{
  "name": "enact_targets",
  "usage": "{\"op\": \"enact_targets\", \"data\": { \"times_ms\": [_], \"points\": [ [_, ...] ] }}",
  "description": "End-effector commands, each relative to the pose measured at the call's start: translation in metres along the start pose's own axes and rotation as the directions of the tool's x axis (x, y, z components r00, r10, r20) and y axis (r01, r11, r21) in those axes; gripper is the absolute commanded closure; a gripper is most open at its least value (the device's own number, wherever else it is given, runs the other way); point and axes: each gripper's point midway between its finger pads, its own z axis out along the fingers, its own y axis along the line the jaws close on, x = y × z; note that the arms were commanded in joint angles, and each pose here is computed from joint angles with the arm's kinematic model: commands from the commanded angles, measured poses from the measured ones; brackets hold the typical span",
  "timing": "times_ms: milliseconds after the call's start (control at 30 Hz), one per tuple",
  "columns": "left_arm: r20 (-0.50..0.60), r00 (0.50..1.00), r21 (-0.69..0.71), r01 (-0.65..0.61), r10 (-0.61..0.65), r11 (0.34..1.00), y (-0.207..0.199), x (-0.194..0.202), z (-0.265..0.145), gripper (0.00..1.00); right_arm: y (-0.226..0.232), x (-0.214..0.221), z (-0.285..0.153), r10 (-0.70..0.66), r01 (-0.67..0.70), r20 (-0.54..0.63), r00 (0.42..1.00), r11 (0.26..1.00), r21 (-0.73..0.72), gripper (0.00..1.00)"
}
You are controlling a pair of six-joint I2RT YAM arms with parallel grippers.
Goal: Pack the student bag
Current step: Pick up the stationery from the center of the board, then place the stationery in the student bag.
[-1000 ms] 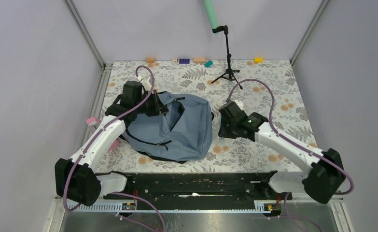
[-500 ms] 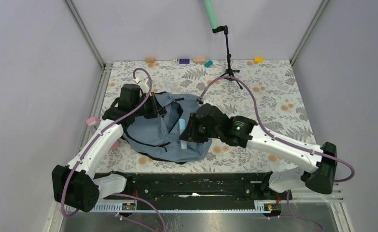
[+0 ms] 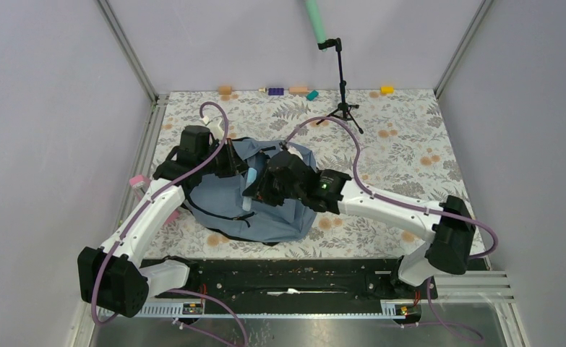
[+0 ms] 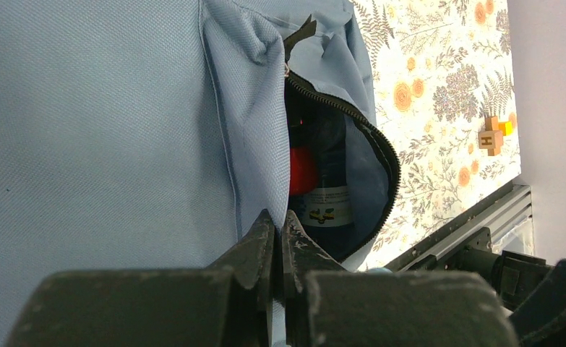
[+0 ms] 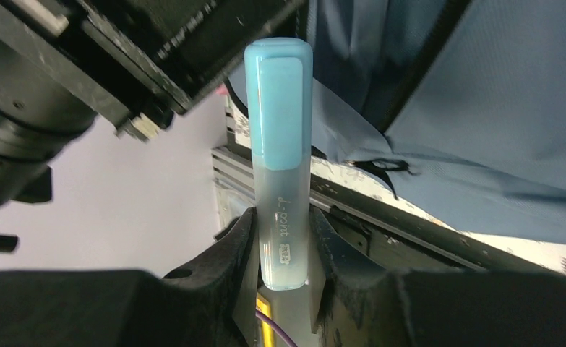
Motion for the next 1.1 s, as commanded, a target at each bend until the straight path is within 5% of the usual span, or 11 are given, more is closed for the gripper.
{"op": "enact_targets", "data": {
  "times_ms": [0,367,667,1067],
  "points": [
    [0.14,0.988,0.086,-0.074,0.061,0.994,-0.029,-0.035,-0.019,1.0,0.02,-0.028,0.016,0.119,-0.116,0.073,0.99,0.992,-0.041,1.0],
    [0.132,0.99,0.085,-0.057,0.046,0.995,-0.028,-0.033,-0.018,1.0,-0.01,-0.066,0.043,0.209,-0.216,0.173,0.962,0.976,0.022,1.0],
    [0.134,0.99,0.092,-0.059,0.047,0.994,-0.03,-0.033,-0.019,1.0,-0.028,-0.086,0.043,0.156,-0.193,0.275,0.949,0.974,0.115,0.99],
    [0.136,0.989,0.1,-0.065,0.052,0.993,-0.032,-0.033,-0.021,1.0,-0.034,-0.095,0.04,0.057,-0.116,0.307,0.95,0.977,0.177,0.42]
  ]
}}
